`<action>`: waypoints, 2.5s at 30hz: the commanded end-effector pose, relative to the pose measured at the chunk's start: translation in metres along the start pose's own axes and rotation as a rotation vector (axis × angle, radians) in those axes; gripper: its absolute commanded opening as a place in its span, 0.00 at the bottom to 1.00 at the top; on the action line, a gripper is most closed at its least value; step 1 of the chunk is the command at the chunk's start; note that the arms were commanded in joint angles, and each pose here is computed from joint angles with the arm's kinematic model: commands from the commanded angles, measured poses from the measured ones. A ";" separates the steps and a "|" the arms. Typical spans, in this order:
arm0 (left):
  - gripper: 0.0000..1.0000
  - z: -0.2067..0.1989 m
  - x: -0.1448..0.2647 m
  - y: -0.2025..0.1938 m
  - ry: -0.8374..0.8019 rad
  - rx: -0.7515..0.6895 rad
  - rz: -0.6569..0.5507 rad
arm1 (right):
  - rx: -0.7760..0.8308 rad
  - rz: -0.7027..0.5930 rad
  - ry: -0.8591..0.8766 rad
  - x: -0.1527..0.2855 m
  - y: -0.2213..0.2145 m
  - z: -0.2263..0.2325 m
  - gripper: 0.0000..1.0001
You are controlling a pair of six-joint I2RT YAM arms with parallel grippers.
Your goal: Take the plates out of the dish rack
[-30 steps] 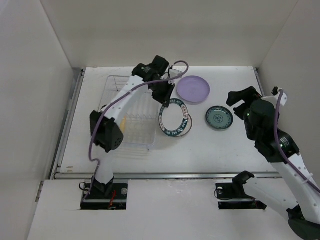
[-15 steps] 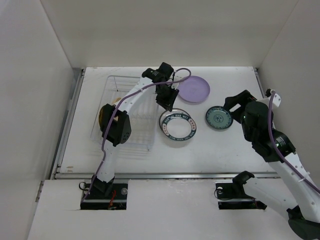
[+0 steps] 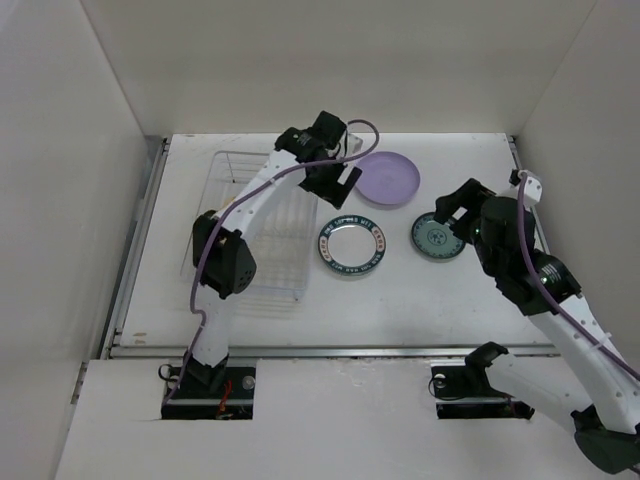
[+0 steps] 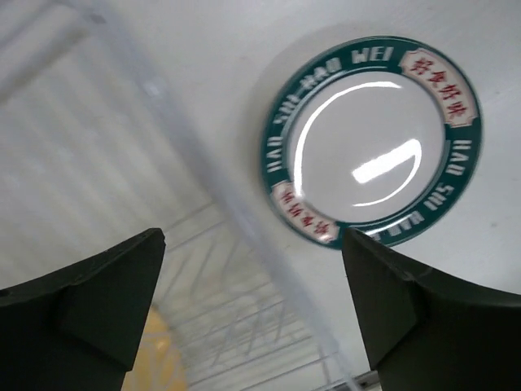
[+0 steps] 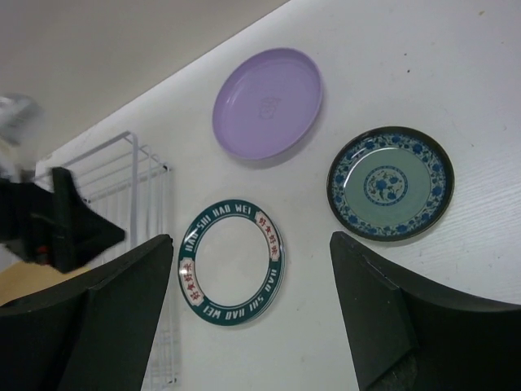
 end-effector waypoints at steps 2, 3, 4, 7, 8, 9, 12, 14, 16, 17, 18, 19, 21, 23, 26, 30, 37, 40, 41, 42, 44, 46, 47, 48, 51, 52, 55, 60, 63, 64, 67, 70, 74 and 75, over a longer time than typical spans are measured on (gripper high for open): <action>0.92 0.025 0.136 -0.016 0.386 -0.090 -0.108 | 0.021 0.048 0.084 -0.007 -0.002 0.017 0.84; 0.92 0.032 0.134 -0.031 0.507 -0.105 -0.005 | 0.026 0.076 0.094 -0.009 -0.006 0.018 0.84; 0.90 0.035 0.135 -0.039 0.562 -0.121 0.044 | 0.031 0.095 0.098 -0.012 -0.010 0.018 0.84; 0.58 0.035 0.153 -0.081 0.627 -0.121 0.181 | 0.046 0.154 0.105 -0.024 -0.023 0.021 0.84; 0.52 0.033 0.156 -0.090 0.598 -0.103 0.189 | 0.044 0.161 0.114 -0.026 -0.025 0.023 0.84; 0.49 0.033 0.159 -0.100 0.577 -0.059 0.189 | 0.044 0.161 0.114 -0.026 -0.025 0.023 0.84; 0.47 0.029 0.163 -0.123 0.567 -0.038 0.215 | 0.052 0.191 0.117 -0.034 -0.033 0.024 0.84; 0.52 0.035 0.160 -0.131 0.621 -0.050 0.262 | 0.055 0.204 0.115 -0.036 -0.035 0.024 0.84; 0.59 0.041 0.152 -0.140 0.619 -0.032 0.301 | 0.059 0.217 0.115 -0.039 -0.039 0.023 0.84; 0.61 0.043 0.153 -0.142 0.623 -0.021 0.306 | 0.059 0.217 0.115 -0.039 -0.039 0.023 0.84; 0.63 0.044 0.145 -0.147 0.604 -0.006 0.339 | 0.063 0.222 0.108 -0.040 -0.042 0.021 0.84; 0.66 0.050 0.141 -0.149 0.603 0.009 0.364 | 0.063 0.222 0.108 -0.040 -0.042 0.021 0.84; 0.67 0.054 0.128 -0.155 0.594 0.028 0.405 | 0.063 0.230 0.113 -0.038 -0.043 0.019 0.84; 0.66 0.062 0.115 -0.158 0.622 0.035 0.441 | 0.062 0.229 0.114 -0.038 -0.045 0.016 0.84; 0.49 0.070 0.105 -0.164 0.644 0.049 0.484 | 0.058 0.224 0.121 -0.036 -0.043 0.016 0.84; 0.00 0.070 0.116 -0.152 0.587 0.063 0.425 | 0.058 0.224 0.121 -0.036 -0.043 0.016 0.84; 0.00 0.076 0.171 -0.114 0.620 0.105 0.215 | 0.078 0.252 0.175 -0.034 -0.041 0.024 0.84; 0.00 0.070 0.204 -0.095 0.687 0.102 0.079 | 0.138 0.317 0.265 -0.037 -0.046 0.032 0.84; 0.00 0.069 0.210 -0.090 0.705 0.094 0.049 | 0.154 0.335 0.304 -0.037 -0.046 0.037 0.84; 0.00 0.068 0.227 -0.086 0.731 0.108 -0.018 | 0.169 0.403 0.380 -0.034 -0.051 0.042 0.85; 0.00 0.060 0.243 -0.082 0.718 0.117 -0.119 | 0.205 0.457 0.490 -0.040 -0.058 0.051 0.86; 0.00 0.051 0.242 -0.080 0.603 0.107 -0.201 | 0.205 0.528 0.649 -0.039 -0.062 0.067 0.91; 0.00 0.044 0.245 -0.082 0.552 0.109 -0.245 | 0.208 0.566 0.667 -0.047 -0.071 0.069 0.94; 0.00 0.035 0.237 -0.077 0.405 0.077 -0.287 | 0.206 0.576 0.704 -0.050 -0.072 0.075 0.97; 0.00 0.014 0.220 -0.078 0.112 0.035 -0.278 | 0.187 0.599 0.765 -0.065 -0.078 0.091 1.00; 0.00 0.003 0.214 -0.075 -0.045 0.029 -0.304 | 0.187 0.601 0.762 -0.072 -0.080 0.095 1.00; 0.00 -0.007 0.205 -0.070 -0.211 0.046 -0.320 | 0.188 0.611 0.752 -0.082 -0.085 0.098 1.00; 0.00 -0.001 0.191 -0.064 -0.195 0.063 -0.295 | 0.172 0.669 0.800 -0.088 -0.094 0.103 0.95; 0.00 -0.001 0.188 -0.063 -0.211 0.064 -0.291 | 0.134 0.660 0.765 -0.093 -0.098 0.102 0.55; 0.00 -0.001 0.186 -0.064 -0.214 0.067 -0.283 | 0.133 0.655 0.745 -0.095 -0.101 0.098 0.35; 0.26 0.002 0.185 -0.065 -0.169 0.071 -0.267 | 0.095 0.616 0.671 -0.101 -0.102 0.095 0.00; 1.00 0.013 0.184 -0.066 -0.046 0.123 -0.246 | 0.052 0.564 0.614 -0.101 -0.094 0.099 0.00; 1.00 0.042 0.194 -0.071 0.294 0.215 -0.222 | -0.024 0.447 0.447 -0.123 -0.070 0.098 0.00; 1.00 0.051 0.201 -0.075 0.371 0.250 -0.230 | -0.042 0.431 0.397 -0.133 -0.069 0.095 0.00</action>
Point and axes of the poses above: each gripper's point midway between its finger pads, its own x axis back along the fingers, its own z axis along the line the jaws close on, y = z × x, the point moved 10 cm from there along x, back along the fingers, and after that the axes turned 14 degrees about -x, right-handed, at the moved point
